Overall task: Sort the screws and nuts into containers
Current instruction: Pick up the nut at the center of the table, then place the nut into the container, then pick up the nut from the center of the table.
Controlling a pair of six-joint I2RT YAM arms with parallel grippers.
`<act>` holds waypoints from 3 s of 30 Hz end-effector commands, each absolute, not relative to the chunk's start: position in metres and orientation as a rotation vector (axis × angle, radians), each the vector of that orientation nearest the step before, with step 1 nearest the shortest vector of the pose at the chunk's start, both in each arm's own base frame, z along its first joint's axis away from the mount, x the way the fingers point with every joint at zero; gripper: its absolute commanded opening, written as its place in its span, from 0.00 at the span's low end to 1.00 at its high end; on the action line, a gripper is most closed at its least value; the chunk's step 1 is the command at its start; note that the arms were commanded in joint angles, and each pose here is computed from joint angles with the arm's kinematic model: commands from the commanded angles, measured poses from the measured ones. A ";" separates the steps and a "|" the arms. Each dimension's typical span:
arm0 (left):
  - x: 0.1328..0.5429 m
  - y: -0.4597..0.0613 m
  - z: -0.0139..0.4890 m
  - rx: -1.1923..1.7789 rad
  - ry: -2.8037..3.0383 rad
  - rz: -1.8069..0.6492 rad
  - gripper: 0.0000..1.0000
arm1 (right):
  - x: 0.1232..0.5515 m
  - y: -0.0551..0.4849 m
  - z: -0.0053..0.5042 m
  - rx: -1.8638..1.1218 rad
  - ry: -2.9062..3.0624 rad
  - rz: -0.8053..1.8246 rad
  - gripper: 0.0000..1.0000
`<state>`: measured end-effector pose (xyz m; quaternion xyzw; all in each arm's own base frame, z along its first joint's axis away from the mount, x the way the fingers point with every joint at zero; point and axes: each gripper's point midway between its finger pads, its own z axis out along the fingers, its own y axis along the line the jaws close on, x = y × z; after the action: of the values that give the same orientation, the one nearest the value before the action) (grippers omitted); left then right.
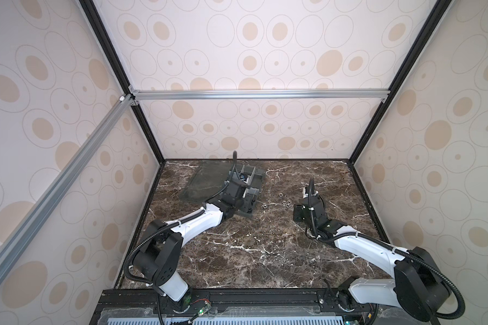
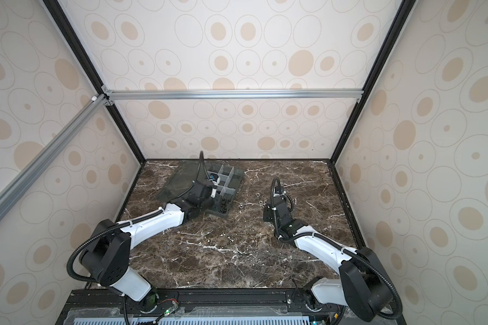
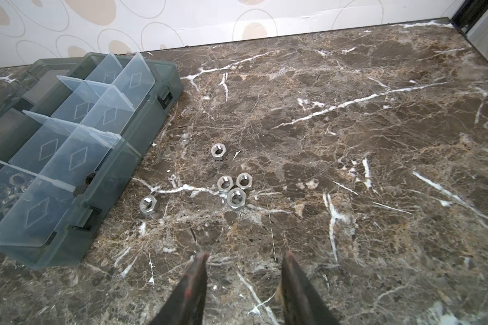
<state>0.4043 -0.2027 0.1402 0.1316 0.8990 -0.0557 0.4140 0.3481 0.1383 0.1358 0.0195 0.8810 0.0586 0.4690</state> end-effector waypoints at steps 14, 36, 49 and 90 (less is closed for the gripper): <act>0.438 -0.123 0.085 0.252 2.363 0.079 0.01 | 0.366 0.173 0.141 -0.107 2.199 0.256 0.46; 0.387 -0.145 0.224 0.174 1.966 -0.245 0.60 | 0.400 0.267 0.043 -0.615 2.715 0.280 0.49; 0.380 -0.146 0.198 0.213 1.998 -0.230 0.61 | 0.408 0.279 0.018 -0.640 2.755 0.191 0.39; 0.390 -0.110 0.214 0.008 1.915 -0.189 0.62 | 0.422 0.292 0.142 -0.559 2.596 0.238 0.09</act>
<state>0.3873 -0.1262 0.2009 0.0452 0.8297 -0.0837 0.5500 0.4270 0.2788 0.0974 -0.1972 0.9559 0.0580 0.2099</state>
